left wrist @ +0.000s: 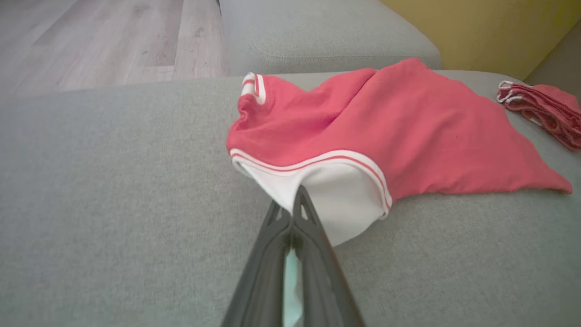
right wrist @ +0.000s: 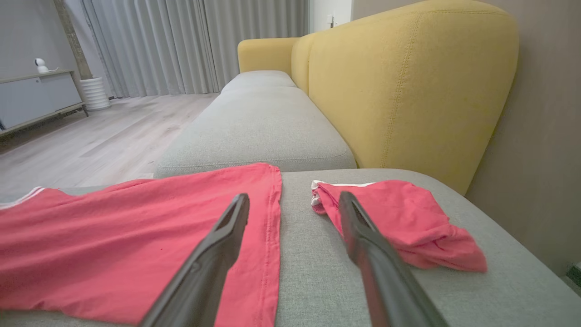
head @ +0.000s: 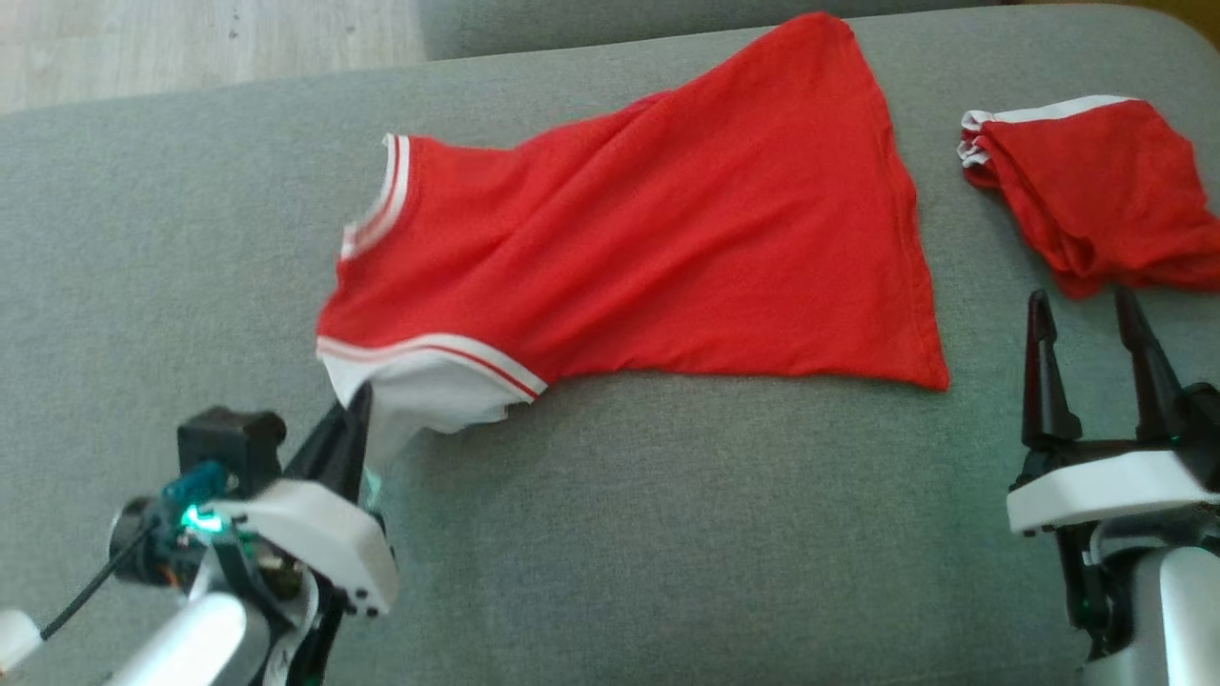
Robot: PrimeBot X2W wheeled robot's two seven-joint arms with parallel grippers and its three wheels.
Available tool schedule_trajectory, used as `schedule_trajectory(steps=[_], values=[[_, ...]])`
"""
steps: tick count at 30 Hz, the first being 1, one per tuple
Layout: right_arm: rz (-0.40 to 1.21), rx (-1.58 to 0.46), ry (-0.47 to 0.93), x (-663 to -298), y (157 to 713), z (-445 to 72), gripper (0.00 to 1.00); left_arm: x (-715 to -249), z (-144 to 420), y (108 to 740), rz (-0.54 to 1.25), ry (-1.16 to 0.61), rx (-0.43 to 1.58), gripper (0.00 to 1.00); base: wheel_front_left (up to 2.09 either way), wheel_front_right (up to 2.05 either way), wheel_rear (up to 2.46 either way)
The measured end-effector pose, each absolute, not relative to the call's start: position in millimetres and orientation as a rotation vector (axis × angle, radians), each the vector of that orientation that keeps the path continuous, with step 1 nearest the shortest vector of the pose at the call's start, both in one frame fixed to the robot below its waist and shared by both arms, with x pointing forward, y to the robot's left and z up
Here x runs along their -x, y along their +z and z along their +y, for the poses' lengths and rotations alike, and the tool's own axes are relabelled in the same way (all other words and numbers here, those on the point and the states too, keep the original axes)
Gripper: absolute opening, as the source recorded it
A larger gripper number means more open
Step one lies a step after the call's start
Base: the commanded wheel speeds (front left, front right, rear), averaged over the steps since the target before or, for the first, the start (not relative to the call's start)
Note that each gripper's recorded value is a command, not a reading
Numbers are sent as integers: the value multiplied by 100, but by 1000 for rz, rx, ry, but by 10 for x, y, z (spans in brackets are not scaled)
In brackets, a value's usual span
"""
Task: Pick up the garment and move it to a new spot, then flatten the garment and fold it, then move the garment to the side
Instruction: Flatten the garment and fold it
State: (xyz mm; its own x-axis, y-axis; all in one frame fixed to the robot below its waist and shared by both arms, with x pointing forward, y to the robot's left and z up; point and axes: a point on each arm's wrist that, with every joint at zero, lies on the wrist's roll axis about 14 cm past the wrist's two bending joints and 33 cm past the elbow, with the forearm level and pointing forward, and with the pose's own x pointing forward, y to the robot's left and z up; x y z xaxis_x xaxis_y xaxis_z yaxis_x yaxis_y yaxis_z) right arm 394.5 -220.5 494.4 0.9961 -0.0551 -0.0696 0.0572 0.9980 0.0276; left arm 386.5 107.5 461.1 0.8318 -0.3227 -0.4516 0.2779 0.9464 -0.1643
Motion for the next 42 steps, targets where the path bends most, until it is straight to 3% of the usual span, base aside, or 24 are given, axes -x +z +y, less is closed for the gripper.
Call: schedule_trajectory(steps=[13, 14, 15, 16, 28, 42], values=[[102, -37, -38, -4011, 4820, -2140, 100, -4044, 1369, 3977, 604, -200, 160, 0, 0, 0, 0], [100, -36, -39, -4021, 4824, -2146, 100, -4085, 1376, 3971, 589, -196, 162, 20, 0, 0, 0], [99, -36, -40, -4026, 4823, -2150, 100, -4125, 1370, 3980, 571, -193, 168, 49, 0, 0, 0], [96, -36, -40, -4027, 4825, -2149, 100, -4150, 1365, 3988, 555, -189, 171, 98, 0, 0, 0], [38, -10, 11, -3987, 5011, -1980, 100, -4127, 1383, 4424, 305, -167, 205, 100, 0, 0, 0], [45, -23, 84, -3514, 4994, -1728, 100, -3361, 1215, 4618, 214, -138, 306, 100, 0, 0, 0]])
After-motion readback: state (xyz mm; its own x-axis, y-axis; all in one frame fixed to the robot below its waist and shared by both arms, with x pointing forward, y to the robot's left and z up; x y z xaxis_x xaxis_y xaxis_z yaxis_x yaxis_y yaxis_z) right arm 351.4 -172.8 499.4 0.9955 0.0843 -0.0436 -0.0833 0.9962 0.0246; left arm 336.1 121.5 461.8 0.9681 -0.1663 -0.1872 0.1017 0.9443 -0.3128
